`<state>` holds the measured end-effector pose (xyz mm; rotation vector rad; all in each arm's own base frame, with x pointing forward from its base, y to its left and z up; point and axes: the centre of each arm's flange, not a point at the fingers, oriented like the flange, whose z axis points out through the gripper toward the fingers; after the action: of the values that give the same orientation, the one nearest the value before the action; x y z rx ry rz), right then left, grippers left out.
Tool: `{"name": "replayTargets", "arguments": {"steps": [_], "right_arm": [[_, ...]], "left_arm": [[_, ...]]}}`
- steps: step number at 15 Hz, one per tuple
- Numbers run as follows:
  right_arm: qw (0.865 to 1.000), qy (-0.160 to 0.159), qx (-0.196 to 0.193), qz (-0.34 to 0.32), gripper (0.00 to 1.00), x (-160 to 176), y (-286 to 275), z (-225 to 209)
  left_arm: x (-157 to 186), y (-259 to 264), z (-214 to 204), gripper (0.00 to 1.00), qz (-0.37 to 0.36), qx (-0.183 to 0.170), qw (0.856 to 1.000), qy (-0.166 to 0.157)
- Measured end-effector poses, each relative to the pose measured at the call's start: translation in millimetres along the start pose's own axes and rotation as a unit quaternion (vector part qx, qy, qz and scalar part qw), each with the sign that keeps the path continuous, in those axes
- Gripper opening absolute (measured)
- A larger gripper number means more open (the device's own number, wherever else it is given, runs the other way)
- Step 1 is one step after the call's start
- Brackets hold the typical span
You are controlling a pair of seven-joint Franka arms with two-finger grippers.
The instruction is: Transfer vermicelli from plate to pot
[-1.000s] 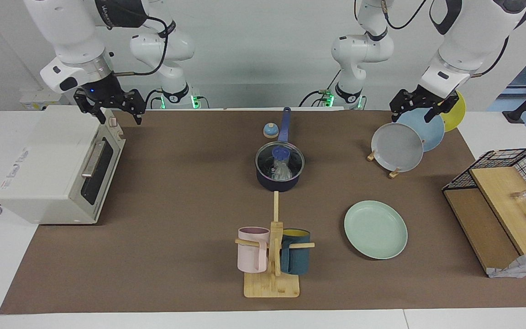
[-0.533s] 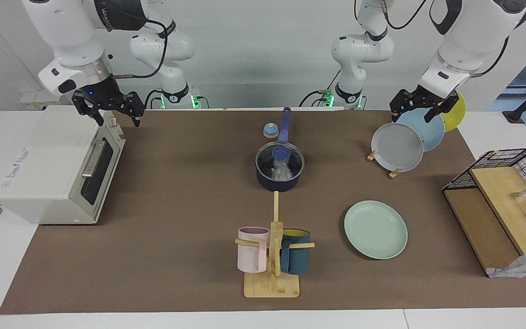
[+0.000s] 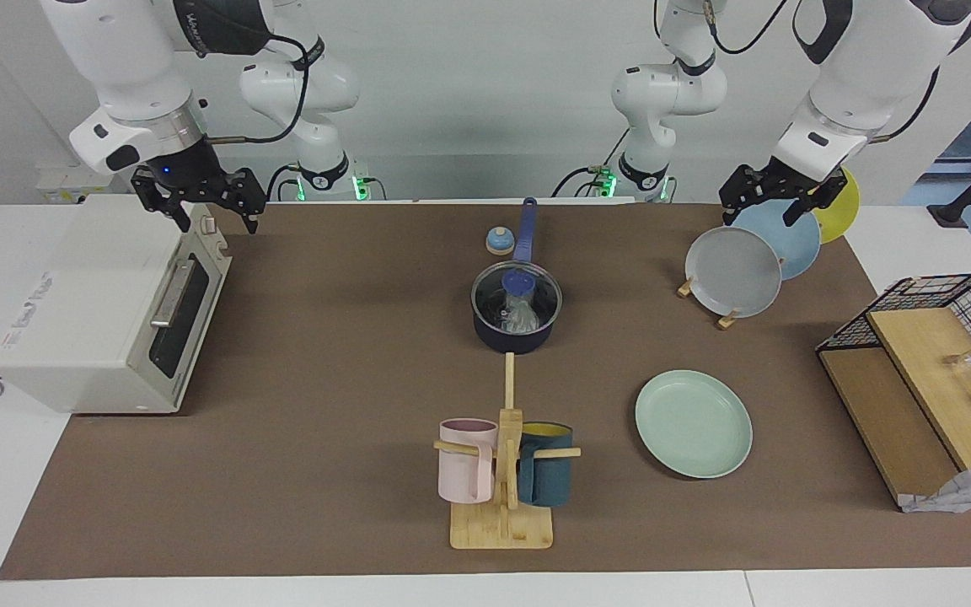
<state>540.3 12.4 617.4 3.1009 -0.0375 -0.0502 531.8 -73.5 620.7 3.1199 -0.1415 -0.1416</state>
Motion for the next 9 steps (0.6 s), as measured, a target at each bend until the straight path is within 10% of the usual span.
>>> {"name": "replayTargets", "arguments": {"steps": [9], "right_arm": [[1.0, 0.006, 0.013, -0.001, 1.0, -1.5, -3.7, -8.8]], "left_arm": [[0.0, 0.0, 0.0, 1.0, 0.0, 0.0, 1.0, 0.0]]}}
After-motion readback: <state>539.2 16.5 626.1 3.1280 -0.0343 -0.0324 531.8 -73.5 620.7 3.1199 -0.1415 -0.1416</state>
